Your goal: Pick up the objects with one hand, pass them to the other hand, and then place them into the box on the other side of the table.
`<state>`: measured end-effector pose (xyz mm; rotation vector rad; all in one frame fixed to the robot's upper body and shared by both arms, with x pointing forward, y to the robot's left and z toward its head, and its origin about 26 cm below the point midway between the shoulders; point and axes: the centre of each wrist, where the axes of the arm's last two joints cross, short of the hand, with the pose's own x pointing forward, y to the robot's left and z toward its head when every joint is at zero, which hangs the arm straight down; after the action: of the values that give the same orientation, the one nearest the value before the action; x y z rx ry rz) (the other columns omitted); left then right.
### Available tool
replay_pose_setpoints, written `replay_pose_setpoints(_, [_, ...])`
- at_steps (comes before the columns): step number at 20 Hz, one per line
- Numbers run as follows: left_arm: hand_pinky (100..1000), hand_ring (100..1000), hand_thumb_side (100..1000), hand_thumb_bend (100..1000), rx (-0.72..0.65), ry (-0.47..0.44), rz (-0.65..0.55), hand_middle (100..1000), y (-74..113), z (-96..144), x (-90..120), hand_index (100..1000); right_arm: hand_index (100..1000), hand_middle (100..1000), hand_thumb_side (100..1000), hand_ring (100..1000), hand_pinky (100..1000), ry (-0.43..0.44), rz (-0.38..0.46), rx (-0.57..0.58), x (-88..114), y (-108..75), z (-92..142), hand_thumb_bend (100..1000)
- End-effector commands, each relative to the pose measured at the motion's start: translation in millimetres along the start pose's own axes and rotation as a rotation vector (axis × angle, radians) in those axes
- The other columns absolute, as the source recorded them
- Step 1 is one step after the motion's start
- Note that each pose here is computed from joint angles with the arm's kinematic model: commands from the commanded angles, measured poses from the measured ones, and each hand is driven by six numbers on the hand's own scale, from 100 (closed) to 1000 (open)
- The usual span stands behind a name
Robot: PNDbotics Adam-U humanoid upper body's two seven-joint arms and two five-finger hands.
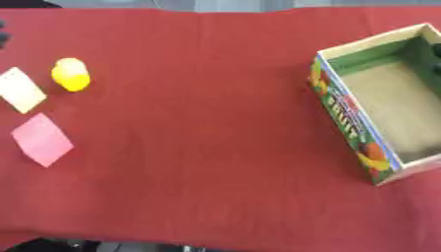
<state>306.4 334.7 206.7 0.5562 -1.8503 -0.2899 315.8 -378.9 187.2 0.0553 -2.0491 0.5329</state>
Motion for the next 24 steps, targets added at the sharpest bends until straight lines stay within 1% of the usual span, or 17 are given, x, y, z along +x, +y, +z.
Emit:
replay_pose_setpoints(1, [791,696,757,177,-0.047,0.000,-0.091,649,13.2,2.8,21.0,912,959,844,596,1000,981,-0.005,0.054,0.007,10.9,-9.6,-0.2,100])
replay_pose_setpoints(2, [792,698,742,184,-0.063,0.004,-0.119,651,14.8,5.2,25.3,909,959,844,597,1000,981,-0.004,0.056,0.008,10.8,-9.7,0.0,100])
replay_pose_setpoints(5, [792,701,736,192,-0.113,0.016,-0.200,654,18.6,11.6,34.0,903,959,844,598,1000,980,0.001,0.064,0.009,10.4,-10.1,1.1,100])
replay_pose_setpoints(12, [802,733,706,241,-0.237,0.060,-0.385,694,32.2,15.0,37.0,895,959,844,595,1000,980,0.008,0.082,0.010,10.2,-11.4,3.2,100])
replay_pose_setpoints(15, [821,758,699,278,-0.266,0.103,-0.447,730,35.8,17.5,34.9,904,959,844,598,1000,980,0.012,0.089,0.010,10.3,-12.1,4.0,100])
replay_pose_setpoints(20, [851,784,651,409,-0.304,0.191,-0.493,754,35.3,18.9,33.4,912,959,845,598,1000,980,0.012,0.089,0.013,10.3,-11.8,3.6,100])
replay_pose_setpoints(22, [857,798,632,497,-0.316,0.238,-0.514,766,34.4,18.9,33.6,903,959,845,598,1000,980,0.011,0.088,0.013,10.3,-11.7,3.4,100])
replay_pose_setpoints(24, [858,803,606,613,-0.313,0.278,-0.560,766,34.0,17.7,35.5,879,960,845,597,1000,980,0.011,0.087,0.014,10.3,-11.6,3.1,100])
